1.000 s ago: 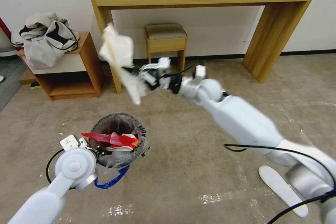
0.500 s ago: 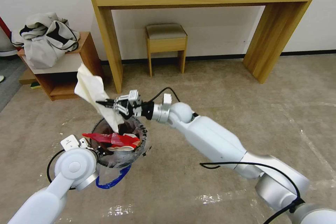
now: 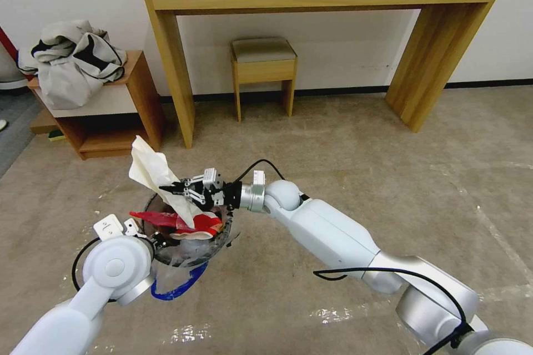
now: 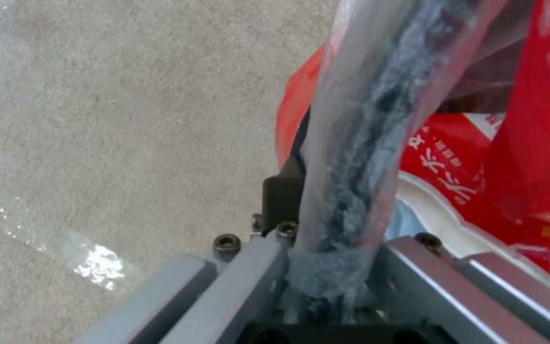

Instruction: Pick up the trash bin and place the garbage on the floor into it.

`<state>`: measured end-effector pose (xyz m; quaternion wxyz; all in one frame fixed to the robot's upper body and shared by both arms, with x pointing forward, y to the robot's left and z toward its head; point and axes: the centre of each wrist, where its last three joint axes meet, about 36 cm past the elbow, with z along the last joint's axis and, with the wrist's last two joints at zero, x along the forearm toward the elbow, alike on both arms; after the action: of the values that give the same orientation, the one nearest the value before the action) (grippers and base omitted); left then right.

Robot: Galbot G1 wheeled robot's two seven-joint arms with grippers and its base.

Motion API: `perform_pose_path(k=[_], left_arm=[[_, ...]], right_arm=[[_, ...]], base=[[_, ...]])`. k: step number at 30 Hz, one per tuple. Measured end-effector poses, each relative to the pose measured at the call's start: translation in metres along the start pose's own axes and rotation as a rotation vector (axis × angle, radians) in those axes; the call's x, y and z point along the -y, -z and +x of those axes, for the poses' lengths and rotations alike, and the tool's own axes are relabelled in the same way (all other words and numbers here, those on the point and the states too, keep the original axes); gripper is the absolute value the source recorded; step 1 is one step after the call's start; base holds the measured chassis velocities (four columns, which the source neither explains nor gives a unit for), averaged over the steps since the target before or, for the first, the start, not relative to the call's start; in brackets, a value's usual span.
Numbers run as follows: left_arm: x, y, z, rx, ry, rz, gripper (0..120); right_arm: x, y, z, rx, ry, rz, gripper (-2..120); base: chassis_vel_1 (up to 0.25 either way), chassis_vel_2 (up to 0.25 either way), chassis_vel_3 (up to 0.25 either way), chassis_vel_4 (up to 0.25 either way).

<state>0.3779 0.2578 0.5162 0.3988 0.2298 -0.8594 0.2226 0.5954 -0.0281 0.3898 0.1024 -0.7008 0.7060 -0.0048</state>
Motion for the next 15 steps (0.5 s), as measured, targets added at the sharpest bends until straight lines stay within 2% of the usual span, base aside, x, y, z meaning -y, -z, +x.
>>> perform_pose_path(k=[15], left_arm=[[0.001, 0.0, 0.0, -0.005, 0.001, 0.0, 0]], right_arm=[[0.008, -0.025, 0.008, -0.073, 0.007, 0.033, 0]], base=[[0.0, 0.0, 0.0, 0.0]])
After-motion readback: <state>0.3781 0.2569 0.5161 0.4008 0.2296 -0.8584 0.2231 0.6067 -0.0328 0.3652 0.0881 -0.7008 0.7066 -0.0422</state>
